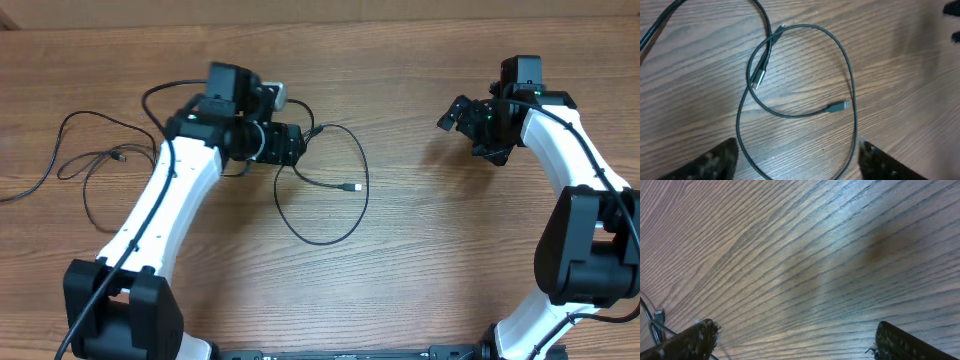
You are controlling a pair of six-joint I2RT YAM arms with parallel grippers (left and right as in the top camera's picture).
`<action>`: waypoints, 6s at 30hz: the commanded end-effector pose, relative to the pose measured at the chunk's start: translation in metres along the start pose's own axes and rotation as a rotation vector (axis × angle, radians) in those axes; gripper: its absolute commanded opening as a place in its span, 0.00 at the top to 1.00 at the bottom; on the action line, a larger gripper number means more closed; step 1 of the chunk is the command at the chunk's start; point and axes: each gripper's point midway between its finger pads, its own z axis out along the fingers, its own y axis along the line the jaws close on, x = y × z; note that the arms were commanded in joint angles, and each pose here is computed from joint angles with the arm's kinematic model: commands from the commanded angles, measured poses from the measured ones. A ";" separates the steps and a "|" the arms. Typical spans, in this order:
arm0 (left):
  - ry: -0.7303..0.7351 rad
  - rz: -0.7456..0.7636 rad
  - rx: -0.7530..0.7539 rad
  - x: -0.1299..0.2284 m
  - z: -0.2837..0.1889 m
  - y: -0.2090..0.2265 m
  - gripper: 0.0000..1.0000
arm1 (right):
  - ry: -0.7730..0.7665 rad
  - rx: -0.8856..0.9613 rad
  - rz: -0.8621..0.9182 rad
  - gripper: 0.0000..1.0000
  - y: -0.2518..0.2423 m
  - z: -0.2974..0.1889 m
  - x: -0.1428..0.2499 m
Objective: Untangle cables
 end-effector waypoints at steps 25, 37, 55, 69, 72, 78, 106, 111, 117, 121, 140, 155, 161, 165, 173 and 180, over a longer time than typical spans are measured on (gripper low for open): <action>0.149 -0.134 -0.140 0.027 0.132 0.043 0.84 | -0.038 -0.016 -0.010 0.00 0.007 -0.012 -0.008; 0.346 -0.247 -0.046 0.075 0.140 0.023 0.96 | -0.038 -0.016 -0.010 0.00 0.007 -0.012 -0.008; 0.578 -0.174 -0.154 0.141 0.131 -0.018 0.88 | -0.038 -0.016 -0.010 0.00 0.007 -0.012 -0.008; 0.690 -0.216 -0.363 0.169 0.105 0.007 0.81 | -0.038 -0.016 -0.010 0.00 0.007 -0.012 -0.008; 0.715 -0.216 -0.390 0.174 0.099 0.011 0.79 | -0.038 -0.016 -0.011 0.00 0.007 -0.012 -0.008; 0.728 -0.228 -0.399 0.170 0.091 0.011 0.80 | -0.038 -0.016 -0.010 0.00 0.007 -0.012 -0.008; 0.596 -0.270 -0.550 0.133 0.082 0.054 0.01 | -0.038 -0.016 -0.010 0.00 0.007 -0.012 -0.008; 0.625 -0.330 -0.562 0.153 0.085 0.057 0.00 | -0.038 -0.016 -0.010 0.00 0.007 -0.013 -0.008; 0.686 -0.370 -0.498 0.174 0.089 0.048 0.20 | -0.038 -0.016 -0.010 0.00 0.007 -0.012 -0.008; 0.726 -0.426 -0.387 0.183 0.095 0.029 0.57 | -0.038 -0.016 -0.010 0.00 0.007 -0.012 -0.008; 0.675 -0.300 0.021 0.167 0.129 -0.061 0.96 | -0.038 -0.016 -0.010 0.00 0.007 -0.012 -0.008; 0.362 -0.161 -0.171 0.052 0.078 -0.055 0.72 | -0.038 -0.016 -0.010 0.00 0.007 -0.012 -0.008; 0.220 -0.126 -0.238 0.026 0.096 -0.038 0.74 | -0.038 -0.016 -0.010 0.00 0.007 -0.012 -0.008; 0.158 -0.111 -0.280 0.016 0.103 -0.028 0.71 | -0.038 -0.016 -0.010 0.00 0.007 -0.012 -0.008; 0.158 -0.105 -0.361 0.022 0.104 -0.011 0.73 | -0.038 -0.016 -0.010 0.00 0.007 -0.012 -0.008; 0.191 -0.159 -0.383 0.049 0.121 0.003 0.67 | -0.038 -0.016 -0.010 0.00 0.007 -0.012 -0.008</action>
